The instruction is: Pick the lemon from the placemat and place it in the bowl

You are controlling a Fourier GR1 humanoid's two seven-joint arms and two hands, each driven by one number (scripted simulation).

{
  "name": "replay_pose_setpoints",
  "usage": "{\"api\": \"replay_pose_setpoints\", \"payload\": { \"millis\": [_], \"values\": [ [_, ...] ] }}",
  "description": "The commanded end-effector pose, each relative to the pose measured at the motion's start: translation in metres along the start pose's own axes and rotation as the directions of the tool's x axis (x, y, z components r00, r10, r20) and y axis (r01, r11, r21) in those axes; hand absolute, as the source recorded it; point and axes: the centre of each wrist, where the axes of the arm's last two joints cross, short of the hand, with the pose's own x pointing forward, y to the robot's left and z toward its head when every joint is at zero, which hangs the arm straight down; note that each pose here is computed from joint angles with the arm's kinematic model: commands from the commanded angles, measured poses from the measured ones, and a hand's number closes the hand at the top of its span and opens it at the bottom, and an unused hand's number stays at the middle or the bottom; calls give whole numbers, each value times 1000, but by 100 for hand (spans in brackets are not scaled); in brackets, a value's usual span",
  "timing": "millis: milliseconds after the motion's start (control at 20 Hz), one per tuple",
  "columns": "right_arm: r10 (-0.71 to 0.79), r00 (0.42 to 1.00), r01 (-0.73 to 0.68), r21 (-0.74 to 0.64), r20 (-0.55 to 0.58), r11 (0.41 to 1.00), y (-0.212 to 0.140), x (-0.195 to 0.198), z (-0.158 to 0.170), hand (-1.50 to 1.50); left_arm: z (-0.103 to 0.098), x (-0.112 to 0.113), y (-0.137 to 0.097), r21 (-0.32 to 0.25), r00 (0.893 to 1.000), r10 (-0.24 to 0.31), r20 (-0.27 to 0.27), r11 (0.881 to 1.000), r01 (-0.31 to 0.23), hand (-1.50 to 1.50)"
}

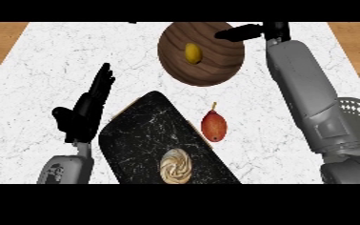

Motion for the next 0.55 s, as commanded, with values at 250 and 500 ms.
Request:
{"api": "replay_pose_setpoints", "payload": {
  "millis": [250,500],
  "values": [
    [-80,997,80,106,-1,991,-30,-37,41,-150,-7,5,3,19,1000,2,-3,1000,-2,0],
    [-86,996,84,106,13,991,-14,-23,50,-150,2,-9,10,2,1000,3,-9,1000,-3,0]
  ]
}}
